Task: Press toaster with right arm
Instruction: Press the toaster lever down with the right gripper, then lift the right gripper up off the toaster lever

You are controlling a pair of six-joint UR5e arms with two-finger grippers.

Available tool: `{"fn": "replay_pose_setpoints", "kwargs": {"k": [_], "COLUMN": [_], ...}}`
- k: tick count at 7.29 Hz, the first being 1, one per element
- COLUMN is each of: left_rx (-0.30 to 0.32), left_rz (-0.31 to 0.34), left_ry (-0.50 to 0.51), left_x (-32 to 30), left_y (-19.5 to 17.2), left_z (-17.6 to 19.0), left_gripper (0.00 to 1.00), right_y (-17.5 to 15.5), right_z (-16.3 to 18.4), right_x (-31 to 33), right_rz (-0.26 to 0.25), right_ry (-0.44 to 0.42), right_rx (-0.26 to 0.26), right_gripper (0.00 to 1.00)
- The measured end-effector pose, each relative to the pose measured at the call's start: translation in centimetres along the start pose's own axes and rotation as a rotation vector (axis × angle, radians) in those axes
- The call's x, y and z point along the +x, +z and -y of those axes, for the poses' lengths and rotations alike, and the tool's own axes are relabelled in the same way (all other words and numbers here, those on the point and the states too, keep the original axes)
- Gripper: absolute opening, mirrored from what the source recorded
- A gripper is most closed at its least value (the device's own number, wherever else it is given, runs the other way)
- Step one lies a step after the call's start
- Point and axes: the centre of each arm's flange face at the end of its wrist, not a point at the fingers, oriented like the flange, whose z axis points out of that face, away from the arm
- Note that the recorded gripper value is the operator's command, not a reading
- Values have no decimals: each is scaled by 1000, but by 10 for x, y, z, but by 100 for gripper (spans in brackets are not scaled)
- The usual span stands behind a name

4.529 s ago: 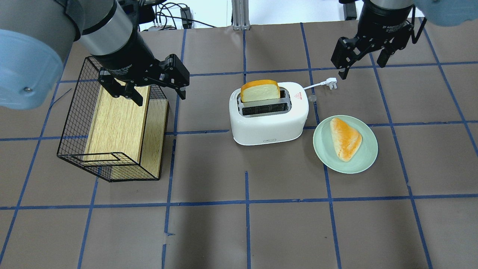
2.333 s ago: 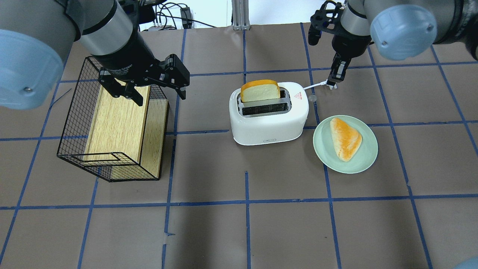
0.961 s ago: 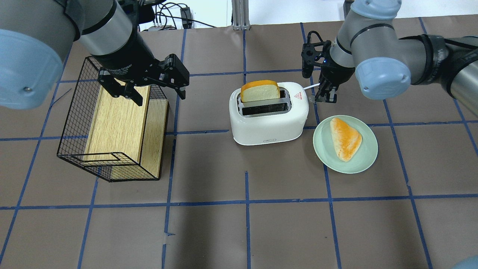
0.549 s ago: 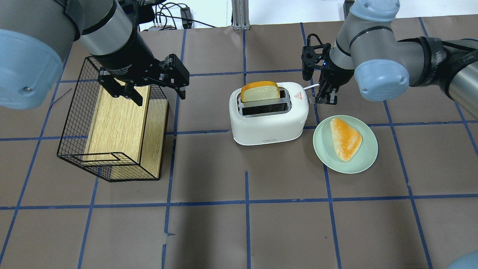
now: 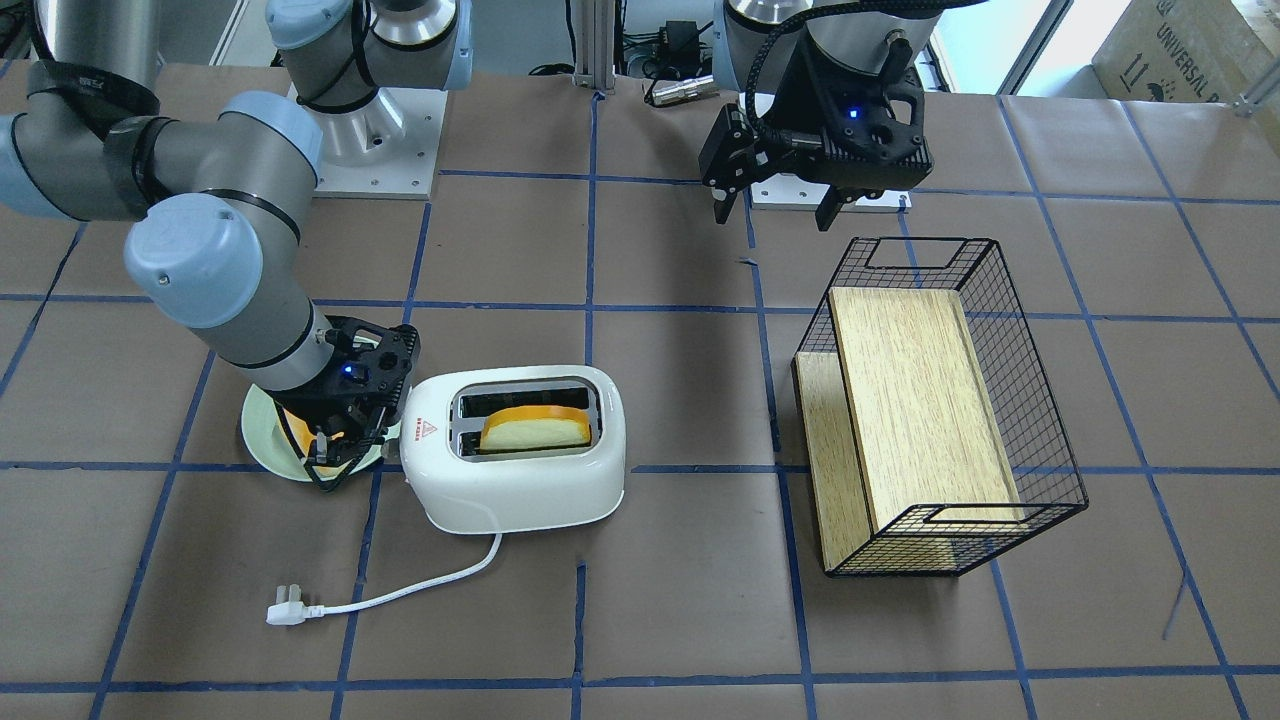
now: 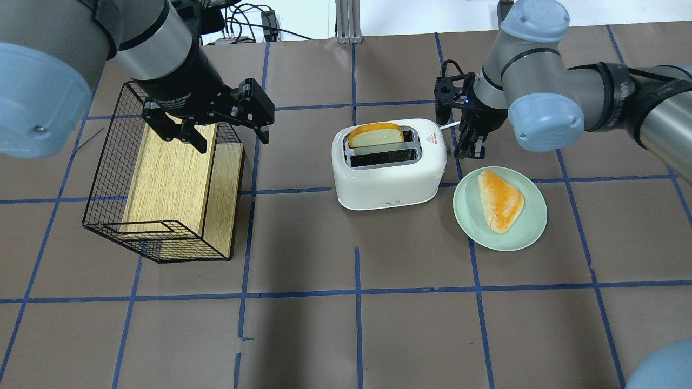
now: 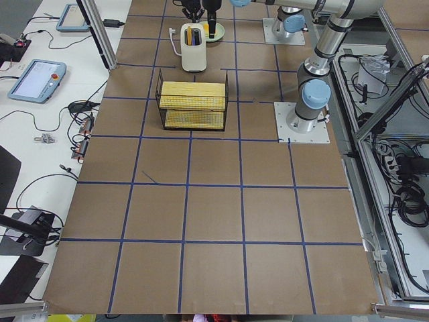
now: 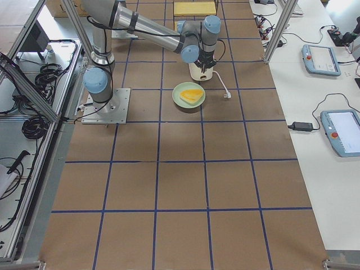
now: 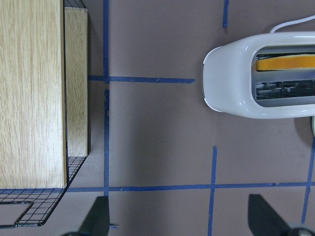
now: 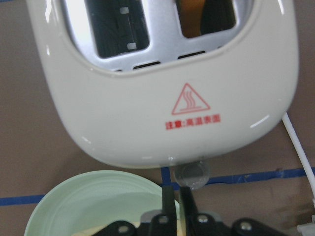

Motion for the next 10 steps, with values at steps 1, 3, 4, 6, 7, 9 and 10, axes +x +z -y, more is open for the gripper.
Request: {"fn": "replay_pose_setpoints", "kwargs": {"k": [1,3,4,6,7,9,10], "left_rx": [0,0,0,0,0,0,0], "left_rz": [0,0,-1,-1,-1,0,-1], "left_ry": [0,0,0,0,0,0,0], "left_x": [0,0,0,0,0,0,0], "left_y": [0,0,0,0,0,0,0], "left_z": [0,0,0,0,0,0,0], "left_gripper": [100,100,100,100,100,100,100], "right_y": [6,18,25,34,31,1,-34], "right_z": [0,-1,-1,-3,-4,-4,-3], "right_x": [3,7,7,5,6,-1,-8], "right_rz": [-1,0,-7,-33,-48,-63,-54], "right_ry": [0,-1,-1,-3,-4,2,13], "right_rx": [1,2,3,5,5,3,2], "right_gripper": [18,17,17,17,18,30,48]}}
